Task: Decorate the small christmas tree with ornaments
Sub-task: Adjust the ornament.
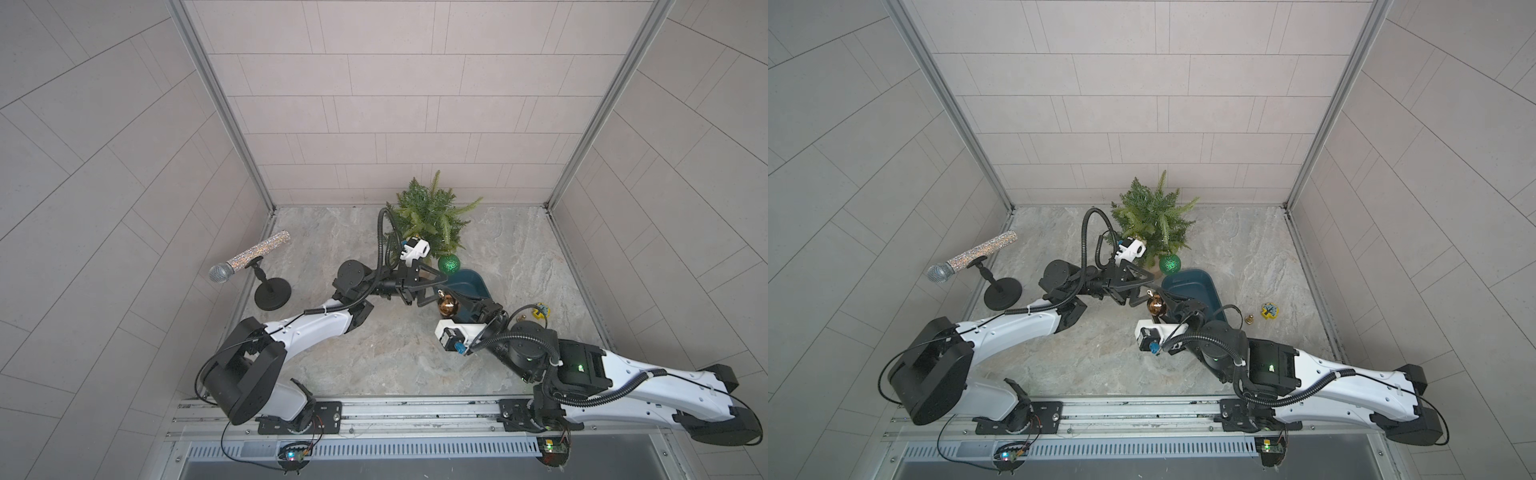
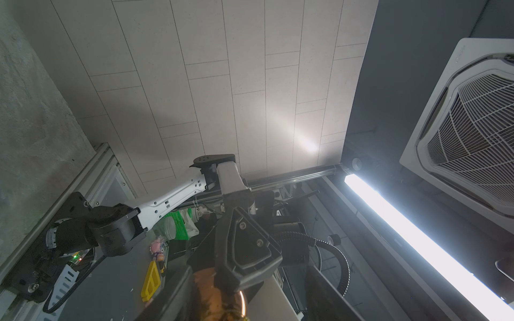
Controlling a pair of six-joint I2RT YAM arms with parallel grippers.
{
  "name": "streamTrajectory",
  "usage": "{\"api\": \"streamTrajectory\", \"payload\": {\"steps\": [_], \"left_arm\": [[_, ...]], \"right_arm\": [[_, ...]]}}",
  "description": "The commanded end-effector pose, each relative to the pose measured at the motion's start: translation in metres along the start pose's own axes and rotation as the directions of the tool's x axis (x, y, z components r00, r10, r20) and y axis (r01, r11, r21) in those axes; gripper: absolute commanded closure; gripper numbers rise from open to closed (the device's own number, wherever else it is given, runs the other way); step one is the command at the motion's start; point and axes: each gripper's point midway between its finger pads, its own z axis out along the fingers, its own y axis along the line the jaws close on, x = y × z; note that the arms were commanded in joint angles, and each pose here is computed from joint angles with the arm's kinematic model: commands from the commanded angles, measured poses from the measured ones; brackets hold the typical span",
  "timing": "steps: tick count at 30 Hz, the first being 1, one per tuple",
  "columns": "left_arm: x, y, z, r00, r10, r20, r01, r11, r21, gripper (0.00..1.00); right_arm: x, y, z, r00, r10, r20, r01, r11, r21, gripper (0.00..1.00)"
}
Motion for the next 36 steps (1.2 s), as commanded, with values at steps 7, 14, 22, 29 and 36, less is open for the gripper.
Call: {"api": "streamTrajectory", "payload": {"steps": [7, 14, 22, 29, 36], "left_arm": [[0.006, -0.015, -0.004, 0.997, 0.071, -0.023, -0.070, 0.997, 0.034, 0.67], [0.003, -0.028, -0.011, 0.995, 0.100, -0.007, -0.100, 0.994, 0.042, 0.88], [0.005, -0.027, -0.012, 0.994, 0.112, -0.014, -0.112, 0.993, 0.038, 0.84], [-0.006, -0.025, -0.031, 0.974, 0.216, 0.073, -0.217, 0.976, 0.009, 0.60], [-0.020, -0.027, -0.059, 0.916, 0.354, 0.189, -0.328, 0.932, -0.155, 0.58]], "right_arm": [[0.009, -0.011, -0.009, 0.998, 0.059, -0.013, -0.058, 0.997, 0.050, 0.46], [0.014, -0.008, -0.012, 0.996, 0.085, -0.012, -0.084, 0.995, 0.044, 0.46], [0.008, -0.008, -0.013, 0.991, 0.131, 0.014, -0.131, 0.991, 0.031, 0.46], [-0.007, -0.027, -0.032, 0.911, 0.406, 0.069, -0.402, 0.913, -0.062, 0.45], [-0.017, -0.029, -0.038, 0.631, 0.773, -0.055, -0.752, 0.594, -0.286, 0.45]]}}
